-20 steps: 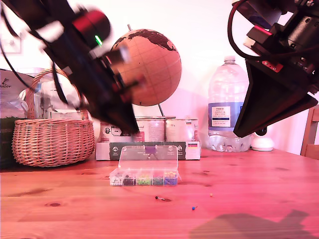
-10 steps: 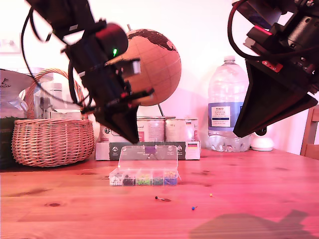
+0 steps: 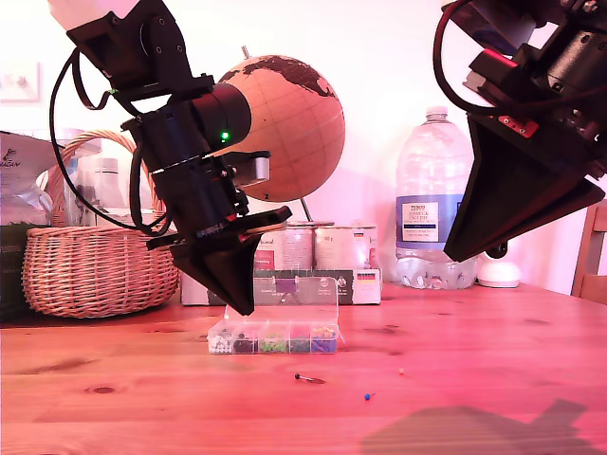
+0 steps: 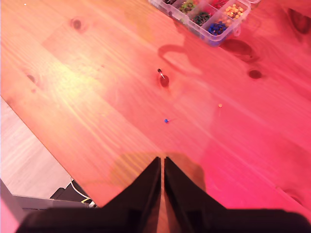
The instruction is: Sort the loose pins on the table into their correct compartments
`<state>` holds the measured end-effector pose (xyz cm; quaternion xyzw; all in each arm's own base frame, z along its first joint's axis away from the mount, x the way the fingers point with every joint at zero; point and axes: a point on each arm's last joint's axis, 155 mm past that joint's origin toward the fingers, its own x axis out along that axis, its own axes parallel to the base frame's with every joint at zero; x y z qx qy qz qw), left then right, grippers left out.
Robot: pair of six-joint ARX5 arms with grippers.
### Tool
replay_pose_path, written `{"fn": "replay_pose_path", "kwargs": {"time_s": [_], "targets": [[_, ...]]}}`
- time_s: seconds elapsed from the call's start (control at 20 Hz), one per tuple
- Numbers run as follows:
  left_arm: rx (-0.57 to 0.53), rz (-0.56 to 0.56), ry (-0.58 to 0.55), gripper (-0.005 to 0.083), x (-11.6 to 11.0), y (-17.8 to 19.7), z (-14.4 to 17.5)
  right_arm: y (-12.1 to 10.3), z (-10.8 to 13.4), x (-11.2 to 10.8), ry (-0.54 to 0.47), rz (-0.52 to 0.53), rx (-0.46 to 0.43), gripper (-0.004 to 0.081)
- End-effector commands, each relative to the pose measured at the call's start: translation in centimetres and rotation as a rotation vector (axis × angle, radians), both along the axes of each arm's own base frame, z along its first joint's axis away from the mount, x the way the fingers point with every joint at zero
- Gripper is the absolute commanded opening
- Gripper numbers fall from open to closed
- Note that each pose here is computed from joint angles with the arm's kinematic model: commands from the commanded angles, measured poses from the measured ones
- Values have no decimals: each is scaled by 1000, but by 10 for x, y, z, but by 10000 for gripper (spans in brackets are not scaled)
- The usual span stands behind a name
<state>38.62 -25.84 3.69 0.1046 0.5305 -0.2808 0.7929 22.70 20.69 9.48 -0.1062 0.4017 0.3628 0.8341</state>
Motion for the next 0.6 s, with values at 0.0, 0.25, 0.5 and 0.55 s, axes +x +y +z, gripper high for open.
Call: {"fn": "replay_pose_path", "kwargs": {"time_s": [0.0,0.25,0.5,0.55], "targets": [[19,3,32,-22,-5,3,-13,1,4,3,-10,-2,7,-13],[11,2,25,-21,-3,1,-12,1,4,3,-10,-2,7,-13],[10,2,24,37,-3,1,-12,1,4,3,-11,-2,7,-13],[10,2,23,74,-3,1,-12,1,4,3,-11,-2,7,-13]]}}
